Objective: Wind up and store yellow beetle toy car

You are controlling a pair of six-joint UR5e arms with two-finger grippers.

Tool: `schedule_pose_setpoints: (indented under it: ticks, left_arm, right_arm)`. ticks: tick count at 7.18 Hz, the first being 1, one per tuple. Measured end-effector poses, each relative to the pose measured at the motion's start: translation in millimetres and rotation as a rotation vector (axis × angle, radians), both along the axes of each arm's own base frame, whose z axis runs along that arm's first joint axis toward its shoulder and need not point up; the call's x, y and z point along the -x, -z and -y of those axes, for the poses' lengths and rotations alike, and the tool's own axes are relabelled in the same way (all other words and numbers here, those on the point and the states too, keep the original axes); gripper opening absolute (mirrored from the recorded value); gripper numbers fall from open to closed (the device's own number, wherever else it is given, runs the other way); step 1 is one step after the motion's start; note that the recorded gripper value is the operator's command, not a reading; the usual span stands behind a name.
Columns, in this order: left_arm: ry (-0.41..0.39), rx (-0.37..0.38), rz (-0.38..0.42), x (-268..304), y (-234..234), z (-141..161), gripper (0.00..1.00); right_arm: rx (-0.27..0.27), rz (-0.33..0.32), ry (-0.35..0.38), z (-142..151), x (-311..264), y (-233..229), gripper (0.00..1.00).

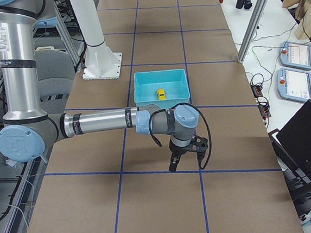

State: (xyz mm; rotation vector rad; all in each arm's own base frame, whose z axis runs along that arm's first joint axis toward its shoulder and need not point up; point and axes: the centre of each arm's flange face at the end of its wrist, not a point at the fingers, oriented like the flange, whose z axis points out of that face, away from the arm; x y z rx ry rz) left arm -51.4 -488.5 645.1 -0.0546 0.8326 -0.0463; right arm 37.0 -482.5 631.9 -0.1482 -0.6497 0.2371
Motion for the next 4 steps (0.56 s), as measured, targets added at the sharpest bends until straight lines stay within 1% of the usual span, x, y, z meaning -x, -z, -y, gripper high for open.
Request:
schedule_pose_setpoints:
  ticks: [1,2,4]
  left_arm:
    - [0.000,0.000,0.000,0.1,0.2,0.0,1.00]
    - [0.000,-0.001,0.000,-0.1,0.4,0.0,1.00]
    - [-0.001,-0.001,0.000,-0.3,0.4,0.0,1.00]
  right_arm:
    - [-0.055,-0.007,0.041,3.5,0.4,9.3,1.00]
    - [-0.081,-0.007,0.060,4.8,1.0,14.2,1.00]
    - [-0.114,-0.002,0.093,5.6,1.7,17.6,1.00]
